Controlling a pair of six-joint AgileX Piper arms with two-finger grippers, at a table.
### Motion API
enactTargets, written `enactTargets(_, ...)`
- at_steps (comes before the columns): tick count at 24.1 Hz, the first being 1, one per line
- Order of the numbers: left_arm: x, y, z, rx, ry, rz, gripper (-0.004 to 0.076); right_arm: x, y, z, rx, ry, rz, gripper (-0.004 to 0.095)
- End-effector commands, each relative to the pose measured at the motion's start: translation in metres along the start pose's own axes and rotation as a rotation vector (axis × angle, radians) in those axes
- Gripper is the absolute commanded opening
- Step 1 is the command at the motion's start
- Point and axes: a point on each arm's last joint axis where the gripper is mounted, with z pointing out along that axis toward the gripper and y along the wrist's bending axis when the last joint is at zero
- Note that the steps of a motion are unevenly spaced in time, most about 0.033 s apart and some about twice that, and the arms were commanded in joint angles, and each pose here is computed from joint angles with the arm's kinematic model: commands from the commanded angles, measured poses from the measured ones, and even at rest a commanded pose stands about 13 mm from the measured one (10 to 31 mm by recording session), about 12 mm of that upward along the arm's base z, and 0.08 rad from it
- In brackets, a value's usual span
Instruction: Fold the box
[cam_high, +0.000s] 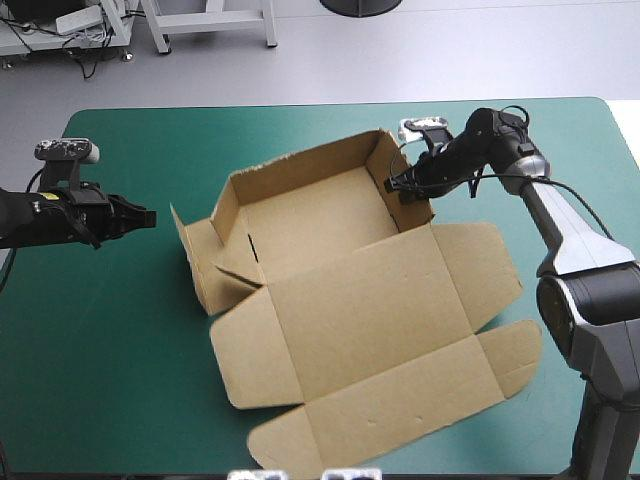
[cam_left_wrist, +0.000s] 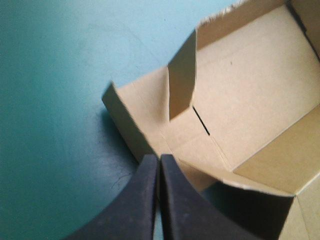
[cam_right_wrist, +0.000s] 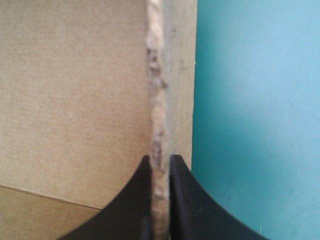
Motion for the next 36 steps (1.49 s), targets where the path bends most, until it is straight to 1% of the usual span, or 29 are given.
enactTargets(1,-0.015,-0.004,-0.011,0.001,-0.148,-0.022,0.0010,-0.028,0.036,-0.093,-0.061,-0.309,-0.020,0.0000)
enactTargets(2,-0.020,-0.001,-0.008,-0.004,-0.189,-0.038,0.0008,-0.034,0.043,-0.132,-0.067,-0.408,-0.030,0.0000)
enactTargets(3,-0.022,0.000,-0.007,-0.006,-0.207,-0.048,0.0006,-0.035,0.043,-0.148,-0.070,-0.444,-0.026,0.0000)
enactTargets(4,-0.029,0.003,-0.006,-0.013,-0.276,-0.072,-0.0006,-0.034,0.045,-0.189,-0.058,-0.518,-0.032,0.0000)
enactTargets(6,-0.037,0.005,-0.006,-0.015,-0.362,-0.109,-0.0009,-0.027,0.045,-0.225,-0.033,-0.565,-0.041,0.0000)
enactTargets(9,-0.051,0.007,-0.011,0.006,-0.527,-0.210,-0.0009,-0.005,0.042,-0.287,0.042,-0.639,-0.035,-0.0001)
enactTargets(10,-0.055,0.007,-0.012,0.032,-0.573,-0.257,-0.0009,0.005,0.042,-0.310,0.070,-0.691,-0.023,-0.0001)
enactTargets(12,-0.058,0.005,-0.009,0.087,-0.596,-0.279,-0.0009,0.021,0.046,-0.340,0.067,-0.768,-0.017,0.0000)
enactTargets(13,-0.059,0.004,-0.007,0.117,-0.593,-0.289,-0.0009,0.024,0.048,-0.346,0.062,-0.787,-0.017,-0.0001)
enactTargets(14,-0.061,0.002,-0.003,0.185,-0.585,-0.307,-0.0009,0.031,0.053,-0.356,0.054,-0.816,-0.026,-0.0001)
enactTargets(15,-0.061,-0.001,-0.001,0.228,-0.581,-0.304,-0.0009,0.032,0.056,-0.359,0.057,-0.822,-0.033,0.0000)
enactTargets(16,-0.063,-0.005,0.002,0.305,-0.577,-0.290,-0.0009,0.035,0.059,-0.361,0.063,-0.826,-0.038,-0.0001)
enactTargets(18,-0.064,-0.012,0.001,0.396,-0.585,-0.267,-0.0009,0.036,0.061,-0.363,0.064,-0.831,-0.042,-0.0001)
enactTargets(20,-0.067,-0.022,-0.006,0.520,-0.623,-0.224,-0.0009,0.037,0.061,-0.364,0.072,-0.832,-0.043,-0.0001)
enactTargets(23,-0.067,-0.031,-0.012,0.643,-0.635,-0.192,-0.0009,0.037,0.060,-0.360,0.067,-0.819,-0.035,-0.0001)
enactTargets(25,-0.065,-0.036,-0.015,0.702,-0.619,-0.169,-0.0009,0.040,0.058,-0.350,0.058,-0.775,-0.035,0.0000)
enactTargets(29,-0.063,-0.039,-0.015,0.727,-0.605,-0.129,-0.0009,0.049,0.057,-0.337,0.030,-0.724,-0.039,0.0000)
enactTargets(36,-0.060,-0.040,-0.014,0.731,-0.579,-0.103,-0.0009,0.069,0.057,-0.321,0.025,-0.665,-0.037,0.0000)
